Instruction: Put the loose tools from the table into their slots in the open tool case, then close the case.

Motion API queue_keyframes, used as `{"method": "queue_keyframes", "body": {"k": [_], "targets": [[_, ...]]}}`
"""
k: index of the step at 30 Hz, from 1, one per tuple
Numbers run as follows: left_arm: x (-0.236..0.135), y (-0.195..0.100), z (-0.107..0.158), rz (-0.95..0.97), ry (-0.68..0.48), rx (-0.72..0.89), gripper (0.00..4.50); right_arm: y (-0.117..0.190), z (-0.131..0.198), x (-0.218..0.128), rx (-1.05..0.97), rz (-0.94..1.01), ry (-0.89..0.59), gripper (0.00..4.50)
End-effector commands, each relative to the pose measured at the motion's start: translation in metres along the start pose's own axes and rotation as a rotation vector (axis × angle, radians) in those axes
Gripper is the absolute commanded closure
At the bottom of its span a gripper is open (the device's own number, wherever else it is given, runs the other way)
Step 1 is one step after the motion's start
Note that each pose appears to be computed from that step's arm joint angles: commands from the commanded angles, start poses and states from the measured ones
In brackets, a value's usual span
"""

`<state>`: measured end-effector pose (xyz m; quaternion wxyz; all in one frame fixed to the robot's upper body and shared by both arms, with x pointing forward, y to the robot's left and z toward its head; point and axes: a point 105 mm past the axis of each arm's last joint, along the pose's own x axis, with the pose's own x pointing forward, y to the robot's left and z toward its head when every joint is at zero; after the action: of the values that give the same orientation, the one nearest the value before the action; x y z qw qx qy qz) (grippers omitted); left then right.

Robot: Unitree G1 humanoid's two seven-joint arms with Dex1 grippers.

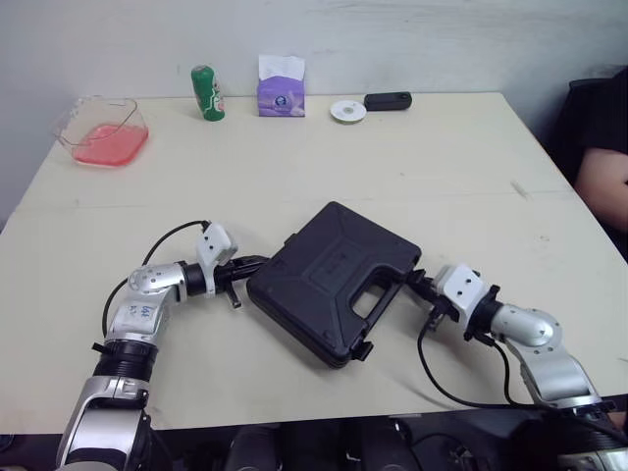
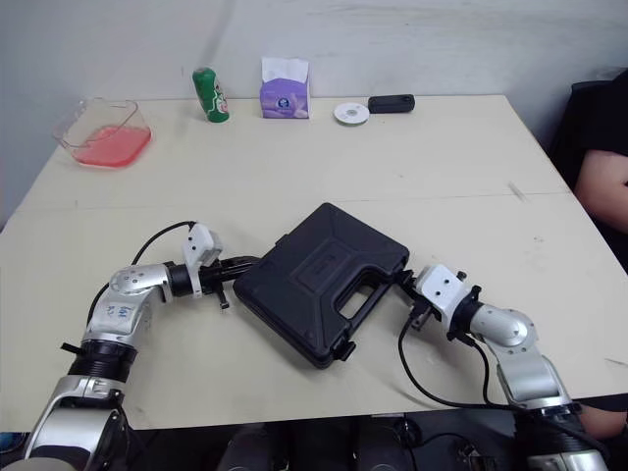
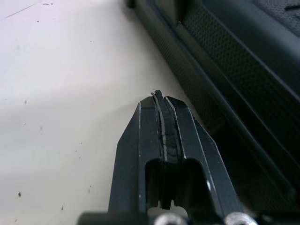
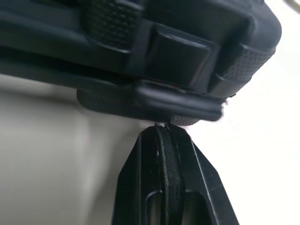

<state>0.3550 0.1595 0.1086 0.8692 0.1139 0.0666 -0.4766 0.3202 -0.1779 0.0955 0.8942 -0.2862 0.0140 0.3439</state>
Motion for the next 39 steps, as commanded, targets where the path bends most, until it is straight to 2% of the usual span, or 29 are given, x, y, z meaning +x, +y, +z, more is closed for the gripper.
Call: {"method": "queue_keyframes", "body": {"k": [1, 9, 13, 20, 26, 31, 33, 35, 39], "targets": [[0.002, -0.003, 0.003, -0.025, -0.006, 0.025, 4.45, 0.003, 0.009, 0.006, -0.031, -0.003, -0.039, 4.5], [-0.003, 0.0, -0.003, -0.032, 0.038, 0.05, 4.45, 0.014, 0.027, 0.021, -0.037, 0.032, -0.113, 4.5], [-0.008, 0.002, 0.01, -0.057, 0.023, 0.061, 4.45, 0.023, 0.045, 0.02, -0.072, 0.097, -0.18, 4.5], [-0.023, -0.005, 0.01, -0.101, 0.048, 0.077, 4.45, 0.026, 0.035, 0.007, -0.064, 0.124, -0.162, 4.5], [-0.044, 0.004, 0.012, -0.048, 0.054, 0.089, 4.45, 0.017, 0.034, -0.008, -0.038, 0.087, -0.139, 4.5], [-0.077, 0.009, 0.039, -0.036, -0.044, 0.08, 4.45, 0.011, 0.027, -0.032, -0.027, 0.059, -0.097, 4.5], [-0.08, 0.002, 0.06, -0.067, -0.092, 0.078, 4.45, 0.007, 0.023, -0.043, -0.013, 0.037, -0.083, 4.5], [-0.073, -0.009, 0.085, -0.115, -0.145, 0.075, 4.45, 0.003, 0.021, -0.053, -0.004, 0.025, -0.073, 4.5], [-0.046, -0.034, 0.103, -0.22, -0.155, 0.097, 4.45, 0.004, 0.014, -0.064, 0.058, 0.016, -0.068, 4.5]]}}
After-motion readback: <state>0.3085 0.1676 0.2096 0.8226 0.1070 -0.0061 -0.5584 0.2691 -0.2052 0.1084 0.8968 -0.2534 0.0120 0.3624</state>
